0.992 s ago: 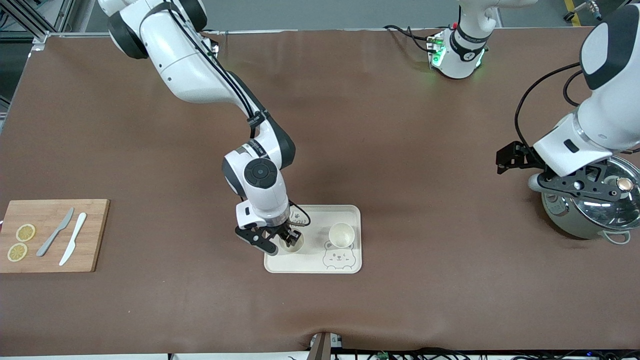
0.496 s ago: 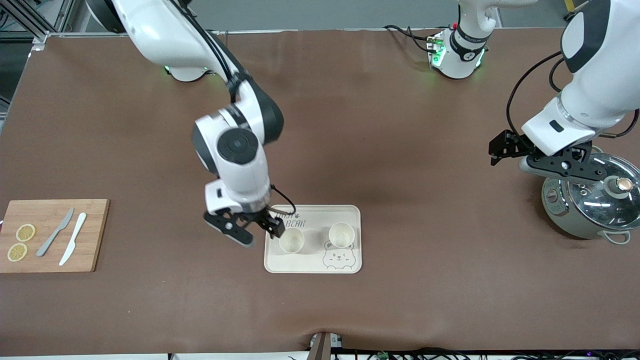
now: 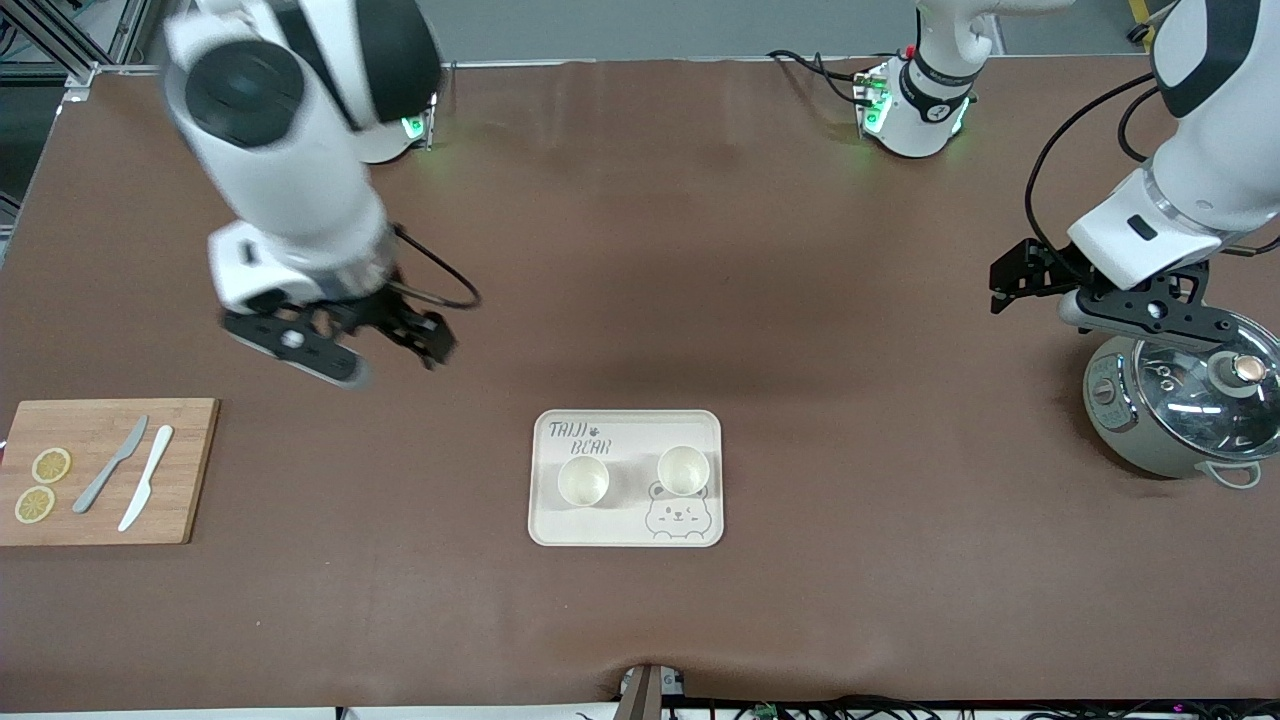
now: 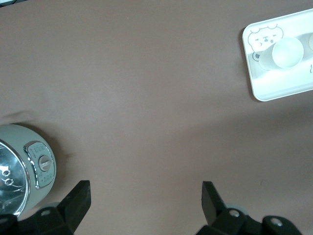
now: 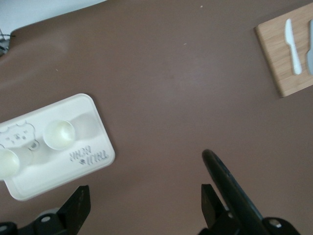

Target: Place white IKEA cup upright on tray with both arms

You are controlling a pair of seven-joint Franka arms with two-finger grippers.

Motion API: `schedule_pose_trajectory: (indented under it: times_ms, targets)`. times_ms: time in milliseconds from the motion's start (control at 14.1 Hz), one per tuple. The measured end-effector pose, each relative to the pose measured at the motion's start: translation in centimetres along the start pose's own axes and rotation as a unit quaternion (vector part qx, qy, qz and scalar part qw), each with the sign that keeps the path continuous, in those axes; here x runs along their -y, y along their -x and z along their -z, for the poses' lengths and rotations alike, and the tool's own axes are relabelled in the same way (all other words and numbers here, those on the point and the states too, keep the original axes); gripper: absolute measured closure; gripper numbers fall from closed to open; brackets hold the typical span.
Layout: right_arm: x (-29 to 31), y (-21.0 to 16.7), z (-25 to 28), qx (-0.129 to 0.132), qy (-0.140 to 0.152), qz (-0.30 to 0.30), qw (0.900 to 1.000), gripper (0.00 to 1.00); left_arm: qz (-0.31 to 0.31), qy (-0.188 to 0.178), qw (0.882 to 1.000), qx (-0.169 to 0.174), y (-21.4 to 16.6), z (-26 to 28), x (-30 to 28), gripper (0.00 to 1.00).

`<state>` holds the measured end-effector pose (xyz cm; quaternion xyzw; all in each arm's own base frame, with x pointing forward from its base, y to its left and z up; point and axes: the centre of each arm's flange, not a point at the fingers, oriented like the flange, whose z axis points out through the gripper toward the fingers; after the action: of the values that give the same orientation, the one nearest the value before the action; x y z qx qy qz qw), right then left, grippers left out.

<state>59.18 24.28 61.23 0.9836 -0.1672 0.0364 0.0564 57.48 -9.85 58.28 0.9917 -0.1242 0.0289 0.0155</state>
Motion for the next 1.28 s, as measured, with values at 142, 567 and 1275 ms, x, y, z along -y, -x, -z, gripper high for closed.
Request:
schedule_pose_trajectory:
  times_ms: [142, 567, 1275]
  targets:
    - [-7.8, -1.5, 3.3, 0.009, -0.015, 0.038, 0.999, 0.00, 0.000, 0.001, 1.000, 0.008, 0.1, -0.2, 0.0, 0.00]
    - [-24.8, -4.9, 4.7, 0.021, -0.045, 0.055, 0.997, 0.00, -0.017, 0.002, 0.999, 0.029, 0.5, -0.7, 0.5, 0.00]
    - [-25.5, -6.1, 5.4, -0.016, -0.054, 0.046, 0.997, 0.00, -0.030, 0.002, 0.999, 0.029, 0.7, -0.6, 2.2, 0.00]
